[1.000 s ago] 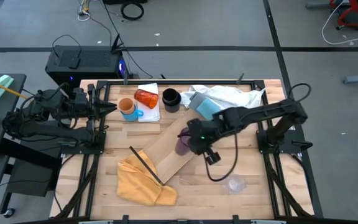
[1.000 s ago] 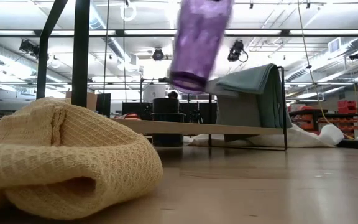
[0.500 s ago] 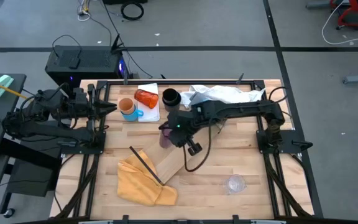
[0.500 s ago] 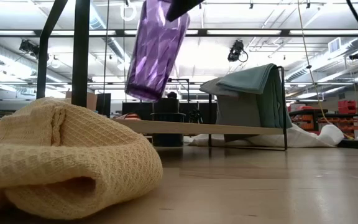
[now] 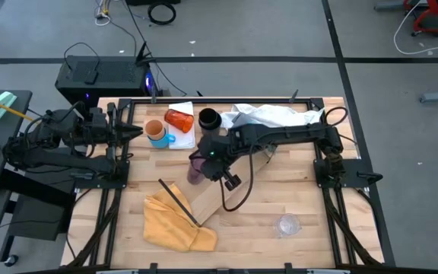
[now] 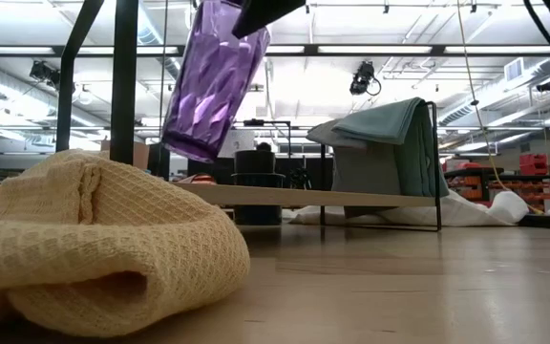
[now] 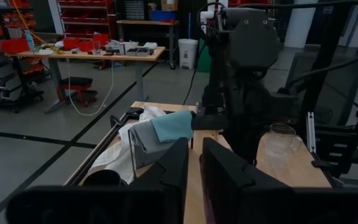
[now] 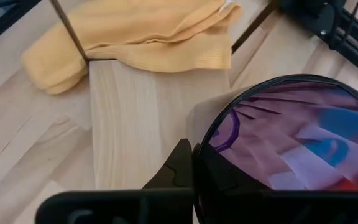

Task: Stack small to large cups/mugs on shelf
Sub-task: Put the violet glass on the shelf

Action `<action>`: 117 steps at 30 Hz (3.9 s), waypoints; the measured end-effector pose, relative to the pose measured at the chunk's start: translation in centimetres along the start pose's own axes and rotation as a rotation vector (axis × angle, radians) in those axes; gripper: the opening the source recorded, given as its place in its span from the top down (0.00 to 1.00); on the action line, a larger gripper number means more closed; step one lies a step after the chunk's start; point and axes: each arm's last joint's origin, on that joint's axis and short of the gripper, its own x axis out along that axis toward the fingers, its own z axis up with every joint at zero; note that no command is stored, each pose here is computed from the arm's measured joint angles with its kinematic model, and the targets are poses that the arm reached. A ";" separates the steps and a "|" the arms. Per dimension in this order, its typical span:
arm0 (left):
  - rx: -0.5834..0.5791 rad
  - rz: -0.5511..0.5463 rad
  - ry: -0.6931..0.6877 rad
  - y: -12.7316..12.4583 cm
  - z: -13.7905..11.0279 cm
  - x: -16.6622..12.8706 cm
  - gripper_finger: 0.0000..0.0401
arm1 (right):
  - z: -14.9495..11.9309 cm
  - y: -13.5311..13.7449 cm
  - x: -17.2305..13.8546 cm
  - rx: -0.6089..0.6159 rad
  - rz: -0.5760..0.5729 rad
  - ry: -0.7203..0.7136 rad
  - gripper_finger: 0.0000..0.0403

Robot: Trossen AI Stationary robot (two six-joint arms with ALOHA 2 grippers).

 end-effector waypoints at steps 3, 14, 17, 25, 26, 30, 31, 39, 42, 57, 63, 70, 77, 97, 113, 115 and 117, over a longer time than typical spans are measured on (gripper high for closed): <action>0.000 0.000 -0.001 0.0 0.0 0.0 0.85 | -0.4 -0.5 -0.1 -0.008 -0.004 0.008 0.99; 0.000 0.000 0.000 0.0 0.0 0.0 0.86 | 0.4 -3.2 -3.0 0.000 -0.114 -0.111 0.99; 0.000 0.000 -0.001 0.0 0.0 0.0 0.85 | 1.1 -3.5 -3.4 0.029 -0.105 -0.144 0.99; 0.002 0.000 0.001 0.0 0.0 0.0 0.87 | 1.6 -3.8 -2.4 0.066 -0.022 -0.107 0.99; 0.002 0.000 0.001 0.0 0.0 0.0 0.87 | 1.6 -3.8 -1.9 0.070 -0.005 -0.097 0.99; 0.002 0.000 0.001 0.0 0.0 0.0 0.87 | 1.5 -3.3 -0.5 0.071 0.033 -0.061 0.99; 0.002 0.000 0.000 0.0 0.0 0.0 0.87 | 1.6 -3.2 -0.4 0.068 0.036 -0.064 0.99; 0.005 0.001 0.023 0.0 -0.2 0.0 0.85 | 1.2 -2.9 1.7 0.096 0.083 0.001 0.99; 0.004 0.001 0.024 0.0 -0.2 0.0 0.86 | 1.2 -2.8 2.3 0.092 0.095 0.008 0.99; 0.006 0.001 0.032 0.0 -0.3 0.0 0.85 | 1.7 -1.5 4.2 0.042 0.138 0.025 0.99; 0.006 0.001 0.031 0.0 -0.3 0.0 0.86 | 1.5 -1.8 4.2 0.040 0.092 0.053 0.96; 0.006 0.001 0.032 0.0 -0.3 0.0 0.84 | 1.4 -2.0 4.1 0.040 0.092 0.052 0.98; 0.007 0.001 0.032 0.0 -0.3 0.0 0.85 | 1.7 -1.5 4.2 0.032 0.119 0.039 0.96; 0.008 0.001 0.037 0.0 -0.4 0.0 0.84 | 2.2 -1.7 4.2 0.019 0.072 0.001 0.75; 0.016 0.002 0.036 0.0 -0.4 0.0 0.84 | 2.9 -1.4 4.2 -0.020 0.053 -0.045 0.74; 0.016 0.001 0.036 0.0 -0.4 0.0 0.83 | 3.0 -1.4 4.2 -0.021 0.053 -0.046 0.74; 0.016 0.002 0.036 0.0 -0.4 0.0 0.83 | 3.0 -1.4 4.2 -0.021 0.062 -0.052 0.74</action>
